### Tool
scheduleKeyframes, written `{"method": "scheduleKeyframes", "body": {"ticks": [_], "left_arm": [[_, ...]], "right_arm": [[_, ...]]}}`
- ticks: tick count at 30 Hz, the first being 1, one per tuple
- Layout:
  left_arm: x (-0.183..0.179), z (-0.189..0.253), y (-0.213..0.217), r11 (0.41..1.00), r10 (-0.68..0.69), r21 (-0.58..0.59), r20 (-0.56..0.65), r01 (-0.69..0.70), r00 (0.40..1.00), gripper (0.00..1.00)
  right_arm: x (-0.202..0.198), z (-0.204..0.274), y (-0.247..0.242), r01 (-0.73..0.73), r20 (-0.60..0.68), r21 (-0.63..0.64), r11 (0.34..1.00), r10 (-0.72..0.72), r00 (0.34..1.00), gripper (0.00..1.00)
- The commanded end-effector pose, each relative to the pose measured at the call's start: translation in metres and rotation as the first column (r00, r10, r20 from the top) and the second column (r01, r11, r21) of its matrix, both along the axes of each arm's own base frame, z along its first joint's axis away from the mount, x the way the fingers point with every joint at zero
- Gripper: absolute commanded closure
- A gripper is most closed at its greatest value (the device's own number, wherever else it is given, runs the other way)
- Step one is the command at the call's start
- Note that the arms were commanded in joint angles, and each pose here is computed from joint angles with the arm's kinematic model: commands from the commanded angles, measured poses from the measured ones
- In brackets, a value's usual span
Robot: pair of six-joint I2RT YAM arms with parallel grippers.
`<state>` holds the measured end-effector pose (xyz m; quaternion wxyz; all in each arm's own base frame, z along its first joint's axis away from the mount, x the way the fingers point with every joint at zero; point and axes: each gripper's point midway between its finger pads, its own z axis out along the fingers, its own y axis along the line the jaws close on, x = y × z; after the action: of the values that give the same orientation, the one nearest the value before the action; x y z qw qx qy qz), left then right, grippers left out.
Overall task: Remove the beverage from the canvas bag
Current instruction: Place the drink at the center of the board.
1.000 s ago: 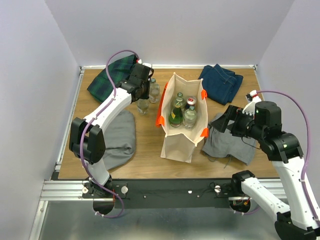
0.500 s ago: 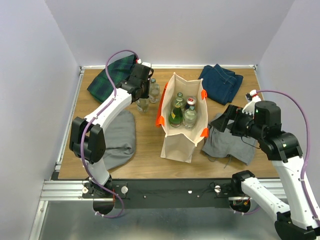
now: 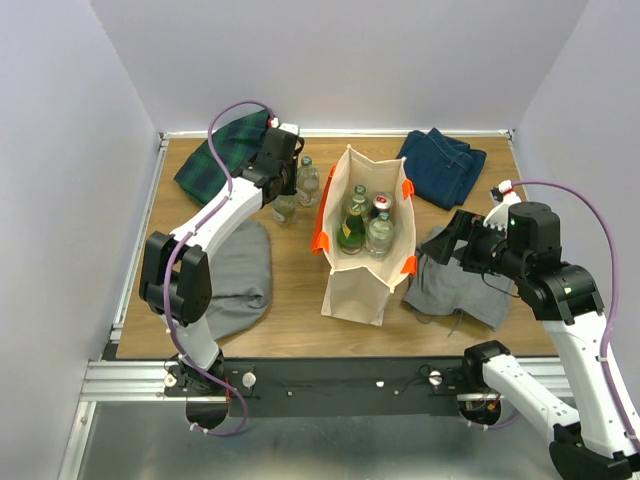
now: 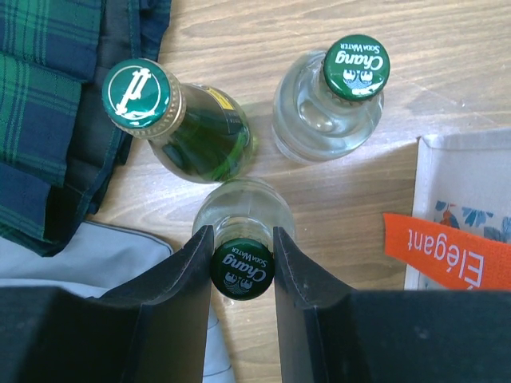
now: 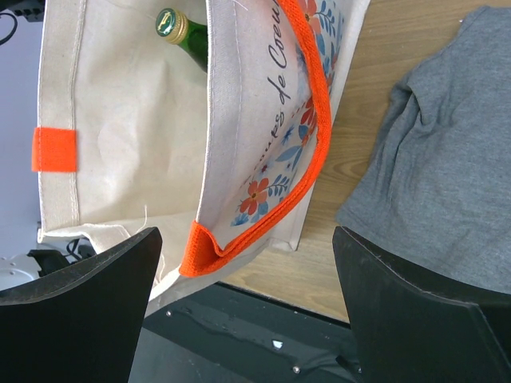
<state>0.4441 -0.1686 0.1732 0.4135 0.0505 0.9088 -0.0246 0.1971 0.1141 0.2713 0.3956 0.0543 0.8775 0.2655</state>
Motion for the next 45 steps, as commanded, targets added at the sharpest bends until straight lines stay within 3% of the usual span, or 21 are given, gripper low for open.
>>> {"method": "scheduleKeyframes", "body": {"ticks": [1,11,13,15,19,29,35,37,42,45], "left_arm": [[0.016,0.022,0.001,0.998,0.040,-0.057,0.097,-0.035,0.994,1.00],[0.009,0.013,0.001,0.997,0.038,-0.074,0.052,-0.034,0.998,0.99],[0.007,0.011,0.003,0.996,0.046,-0.075,0.045,-0.043,0.998,0.91],[0.005,0.010,0.005,0.996,0.049,-0.073,0.043,-0.046,0.998,0.90],[0.003,0.007,0.005,0.996,0.054,-0.070,0.032,-0.051,0.998,0.78],[0.003,0.006,0.008,0.996,0.062,-0.066,0.024,-0.060,0.998,0.76],[0.002,0.007,0.011,0.996,0.067,-0.055,0.019,-0.066,0.998,0.70],[0.002,0.007,0.012,0.996,0.073,-0.050,0.018,-0.072,0.997,0.62],[0.001,0.006,0.014,0.996,0.076,-0.041,0.013,-0.075,0.997,0.62],[0.001,0.007,0.015,0.996,0.079,-0.037,0.012,-0.079,0.997,0.56]], "right_arm": [[0.001,0.002,0.001,0.000,0.014,0.005,1.000,0.000,1.000,0.03],[0.000,0.003,0.001,0.000,0.014,0.011,1.000,0.000,1.000,0.03],[0.000,0.002,0.001,0.001,0.011,0.010,1.000,-0.002,1.000,0.03],[0.000,0.001,0.001,0.000,0.011,0.010,1.000,0.000,1.000,0.03],[0.001,0.001,0.002,-0.001,0.012,0.012,1.000,0.001,1.000,0.03],[-0.001,0.002,0.002,-0.001,0.013,0.015,1.000,0.001,1.000,0.04],[-0.002,0.003,0.002,-0.001,0.017,0.019,1.000,0.001,1.000,0.03],[-0.001,0.003,0.002,-0.005,0.019,0.020,1.000,0.004,1.000,0.03],[0.001,0.002,0.005,-0.016,0.018,0.025,1.000,0.015,1.000,0.03],[0.001,-0.001,0.007,-0.022,0.015,0.028,0.999,0.022,1.000,0.03]]}}
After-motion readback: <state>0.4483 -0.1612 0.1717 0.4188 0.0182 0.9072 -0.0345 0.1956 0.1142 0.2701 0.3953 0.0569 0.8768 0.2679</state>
